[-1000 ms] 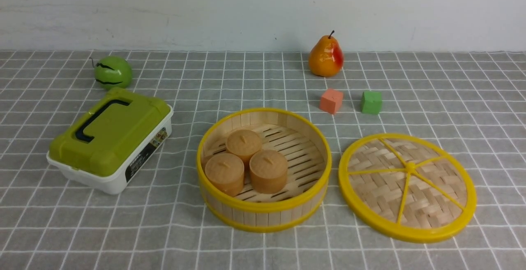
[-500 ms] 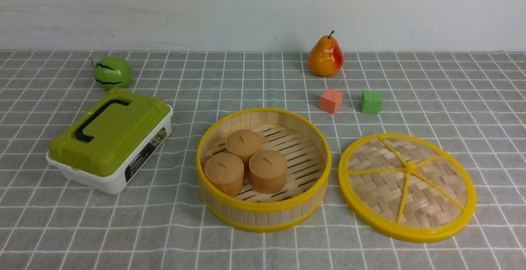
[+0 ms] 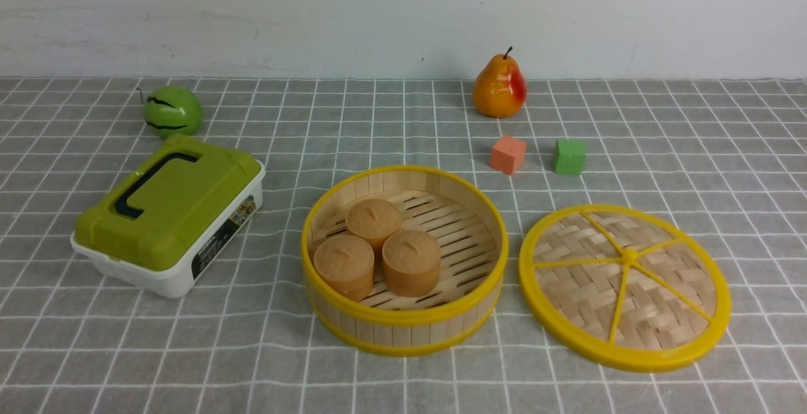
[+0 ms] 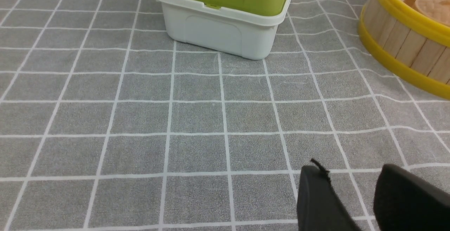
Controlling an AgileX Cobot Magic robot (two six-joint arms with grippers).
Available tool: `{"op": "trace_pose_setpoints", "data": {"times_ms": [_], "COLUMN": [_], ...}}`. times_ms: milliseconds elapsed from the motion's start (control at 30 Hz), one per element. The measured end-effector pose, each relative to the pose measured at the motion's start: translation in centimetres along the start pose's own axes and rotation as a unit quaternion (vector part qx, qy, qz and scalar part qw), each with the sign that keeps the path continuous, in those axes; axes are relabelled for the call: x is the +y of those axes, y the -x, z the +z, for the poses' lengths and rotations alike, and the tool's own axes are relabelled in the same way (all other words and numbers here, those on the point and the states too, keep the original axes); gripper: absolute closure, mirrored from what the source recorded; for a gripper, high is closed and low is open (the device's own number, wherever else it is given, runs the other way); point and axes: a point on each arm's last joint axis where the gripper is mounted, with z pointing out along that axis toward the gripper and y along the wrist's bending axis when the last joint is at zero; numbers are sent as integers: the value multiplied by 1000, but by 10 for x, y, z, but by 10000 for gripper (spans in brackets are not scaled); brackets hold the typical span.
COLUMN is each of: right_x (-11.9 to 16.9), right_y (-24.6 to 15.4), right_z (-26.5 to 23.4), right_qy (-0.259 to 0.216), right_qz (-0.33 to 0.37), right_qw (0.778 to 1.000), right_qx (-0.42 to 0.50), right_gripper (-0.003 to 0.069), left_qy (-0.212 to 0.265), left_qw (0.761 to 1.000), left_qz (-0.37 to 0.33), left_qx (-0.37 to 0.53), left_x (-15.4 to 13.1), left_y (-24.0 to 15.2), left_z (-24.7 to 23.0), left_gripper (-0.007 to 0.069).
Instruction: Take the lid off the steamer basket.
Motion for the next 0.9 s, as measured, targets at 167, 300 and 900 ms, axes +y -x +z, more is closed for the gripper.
{"op": "trace_pose_setpoints", "data": {"times_ms": [167,300,900], "right_x": [0,0,0], "right_y": [0,0,0], "right_z": [0,0,0], "right_qy": [0,0,0], "right_qz": [0,0,0], "right_qw": [1000,1000,1000], "right_qx": [0,0,0], "right_gripper": [589,585,561], "left_qy": [0,0,0], "left_qw": [1000,1000,1000], "left_qz": [0,0,0], "left_qx": [0,0,0], "left_x": [0,0,0], "left_y": [0,0,0], "left_z": [0,0,0], "left_gripper": [386,386,386]}}
